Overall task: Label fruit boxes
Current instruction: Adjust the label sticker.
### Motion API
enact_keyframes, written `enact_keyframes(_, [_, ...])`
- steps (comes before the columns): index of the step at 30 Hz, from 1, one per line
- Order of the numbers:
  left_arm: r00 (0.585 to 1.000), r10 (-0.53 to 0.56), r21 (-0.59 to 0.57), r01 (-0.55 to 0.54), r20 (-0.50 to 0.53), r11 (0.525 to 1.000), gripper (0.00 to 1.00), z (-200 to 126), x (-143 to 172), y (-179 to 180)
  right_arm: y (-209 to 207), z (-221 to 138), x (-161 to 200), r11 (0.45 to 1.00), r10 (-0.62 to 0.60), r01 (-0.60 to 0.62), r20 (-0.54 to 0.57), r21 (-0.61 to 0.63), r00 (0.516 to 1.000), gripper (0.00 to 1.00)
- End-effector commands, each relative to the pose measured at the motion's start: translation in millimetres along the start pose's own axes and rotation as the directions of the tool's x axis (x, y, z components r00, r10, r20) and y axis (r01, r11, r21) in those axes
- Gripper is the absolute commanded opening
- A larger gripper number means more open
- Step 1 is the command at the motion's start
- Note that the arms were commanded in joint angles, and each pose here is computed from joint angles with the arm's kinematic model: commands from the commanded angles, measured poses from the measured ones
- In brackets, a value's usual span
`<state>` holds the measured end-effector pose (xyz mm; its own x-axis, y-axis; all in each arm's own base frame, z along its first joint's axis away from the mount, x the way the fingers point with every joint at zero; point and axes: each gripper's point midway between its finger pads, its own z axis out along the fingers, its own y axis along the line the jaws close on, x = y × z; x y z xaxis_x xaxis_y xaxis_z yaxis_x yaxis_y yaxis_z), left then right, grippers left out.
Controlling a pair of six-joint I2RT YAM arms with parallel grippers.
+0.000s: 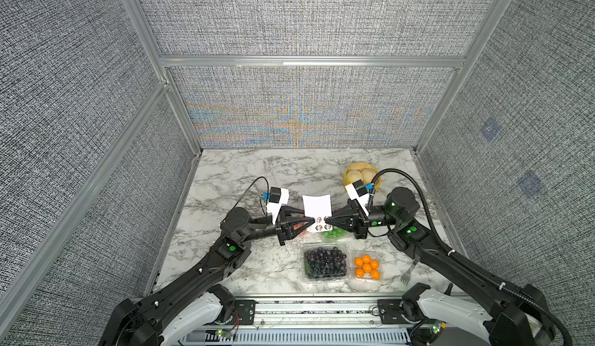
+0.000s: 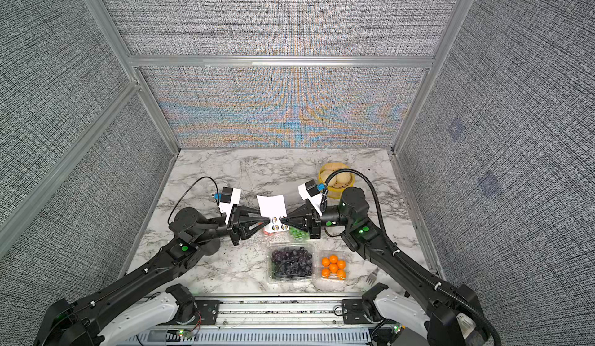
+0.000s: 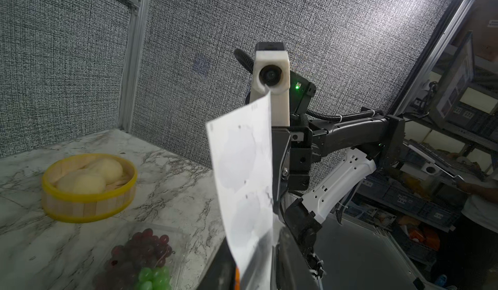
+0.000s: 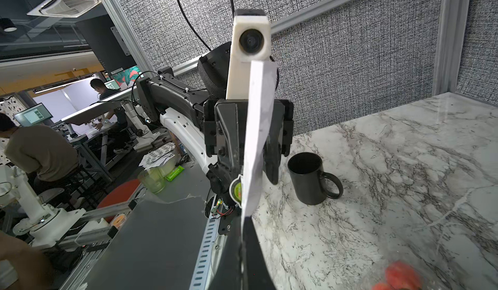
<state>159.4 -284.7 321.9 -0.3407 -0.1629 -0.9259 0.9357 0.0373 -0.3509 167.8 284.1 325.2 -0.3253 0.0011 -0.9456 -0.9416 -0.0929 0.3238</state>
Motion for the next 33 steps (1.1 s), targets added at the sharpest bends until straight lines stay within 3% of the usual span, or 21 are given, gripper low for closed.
enact_keyframes(1, [0.999, 0.032, 0.055, -0.033, 0.021, 0.998, 0.18, -1.6, -7.4, -12.9, 4.4, 0.0, -3.5, 1.0, -0.021, 0.021, 0.006, -0.018, 1.0, 0.0])
enact_keyframes(5, [1.0, 0.018, 0.062, -0.019, 0.008, 0.998, 0.04, 1.0, -5.0, -10.7, 2.7, 1.1, -3.7, 1.0, -0.017, 0.017, 0.005, -0.021, 1.0, 0.0])
enact_keyframes(13, [1.0, 0.019, 0.039, -0.019, 0.003, 0.999, 0.0, 0.6, -2.0, -6.1, -8.5, 1.0, -3.2, 0.999, -0.005, 0.004, 0.009, 0.04, 1.0, 0.02])
enact_keyframes(16, [1.0, 0.013, -0.077, -0.014, -0.005, 0.997, 0.0, -2.2, -1.9, 10.6, -21.2, -3.2, -1.6, 0.99, -0.005, 0.003, 0.016, 0.14, 1.0, 0.15])
enact_keyframes(20, [1.0, 0.018, -0.187, -0.019, -0.006, 0.982, 0.0, -6.2, -3.2, 27.1, -44.5, -16.1, -5.8, 0.94, -0.007, -0.016, 0.065, 0.34, 0.998, 0.53])
enact_keyframes(22, [1.0, 0.017, -0.201, -0.018, -0.006, 0.979, 0.0, -5.7, -3.6, 30.2, -55.2, -23.6, -6.0, 0.893, -0.012, -0.024, 0.077, 0.448, 0.997, 0.59])
enact_keyframes(26, [1.0, 0.021, -0.262, -0.023, -0.01, 0.965, 0.0, -5.1, -3.8, 44.2, -61.5, -33.9, -10.0, 0.764, -0.093, 0.031, 0.062, 0.644, 0.994, 0.6])
enact_keyframes(28, [1.0, 0.018, -0.296, -0.02, -0.01, 0.955, 0.0, -5.7, -4.1, 51.2, -56.7, -31.2, -14.6, 0.735, -0.105, 0.056, 0.032, 0.676, 0.994, 0.59])
enact_keyframes(33, [1.0, 0.011, -0.299, -0.015, -0.017, 0.954, 0.0, -2.4, -3.5, 55.1, -44.1, -7.9, -19.1, 0.742, -0.147, 0.121, -0.017, 0.659, 0.989, 0.56])
